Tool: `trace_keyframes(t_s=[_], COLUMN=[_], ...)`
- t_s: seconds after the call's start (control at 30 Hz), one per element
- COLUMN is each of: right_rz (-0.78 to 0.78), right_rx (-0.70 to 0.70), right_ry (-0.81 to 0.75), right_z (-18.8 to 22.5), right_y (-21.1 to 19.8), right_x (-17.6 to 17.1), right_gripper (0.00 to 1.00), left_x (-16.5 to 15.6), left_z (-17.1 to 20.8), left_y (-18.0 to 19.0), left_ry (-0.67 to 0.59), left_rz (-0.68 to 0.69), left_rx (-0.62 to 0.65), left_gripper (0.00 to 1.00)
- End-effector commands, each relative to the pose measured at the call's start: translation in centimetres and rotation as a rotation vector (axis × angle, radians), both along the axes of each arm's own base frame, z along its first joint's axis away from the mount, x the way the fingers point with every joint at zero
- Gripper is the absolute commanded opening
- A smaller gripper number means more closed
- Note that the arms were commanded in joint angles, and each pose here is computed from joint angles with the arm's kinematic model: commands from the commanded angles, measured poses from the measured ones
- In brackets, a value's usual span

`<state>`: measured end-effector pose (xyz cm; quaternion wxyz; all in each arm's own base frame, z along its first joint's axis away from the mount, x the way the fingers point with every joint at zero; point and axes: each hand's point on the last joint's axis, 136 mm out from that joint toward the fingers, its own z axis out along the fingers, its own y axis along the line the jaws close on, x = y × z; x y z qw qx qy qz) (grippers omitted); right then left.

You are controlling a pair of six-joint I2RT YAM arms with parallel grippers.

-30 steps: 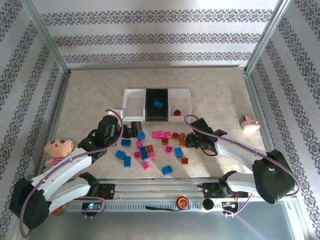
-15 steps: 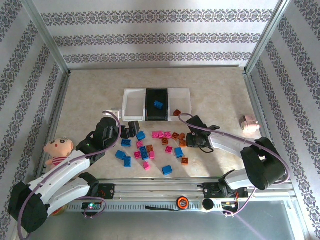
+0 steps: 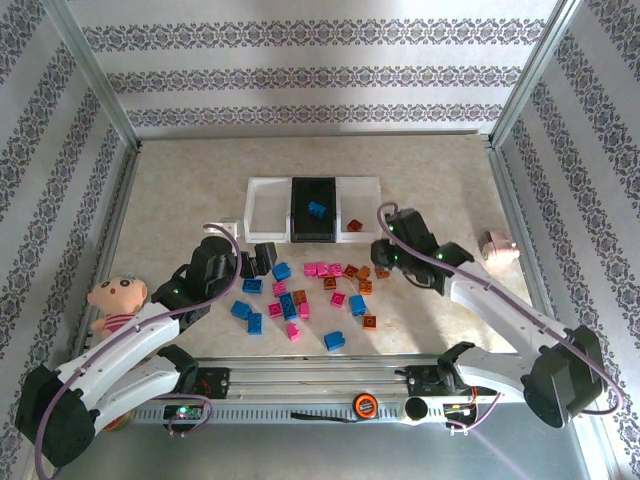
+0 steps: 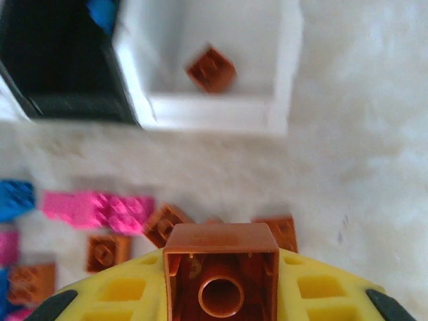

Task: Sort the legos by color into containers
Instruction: Place the lego in the container.

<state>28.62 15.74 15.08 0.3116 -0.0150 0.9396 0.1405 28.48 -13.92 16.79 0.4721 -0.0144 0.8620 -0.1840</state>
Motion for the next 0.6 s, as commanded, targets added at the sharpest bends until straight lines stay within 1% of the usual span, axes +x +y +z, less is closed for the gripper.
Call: trace_keyframes(t_s=[0.0,0.07,0.13,0.23,0.4,0.5,0.57], right_rz=[0.05,0.038,0.025,0.008,-0.013,-0.032,-0.043], right_rx=[-0.016,-0.037,-0.062,-0.091,-0.089,-0.08,-0.073], right_ry=[-0.044,-0.052,-0.034,0.003,0.045,0.071,0.087], right_z=[1.3,1.1,0.1,-1.8,-3.8,-4.9,-5.6], right_y=[2.3,3.0,3.5,3.7,3.9,3.7,3.6], right_x=[3.3,5.9,8.3,11.2,14.1,15.1,15.5], right_gripper=[0.29,0.29,0.29,0.29,0.31,0.36,0.43], left_x=[-0.4,-0.6,-0.7,-1.2,-1.8,-2.0,-2.1], left_z=[-0.6,-0.8,-1.0,-1.6,-2.2,-2.4,-2.4], left_y=[0.1,0.2,0.5,0.9,1.4,1.7,2.0], left_ry=[0.017,0.031,0.046,0.081,0.108,0.111,0.114], left_rz=[0.007,0.011,0.024,0.042,0.063,0.074,0.085], left_rx=[-0.012,-0.006,0.001,0.014,0.005,0.001,0.003], left_gripper=[0.99,1.0,0.99,0.99,0.99,0.99,0.99])
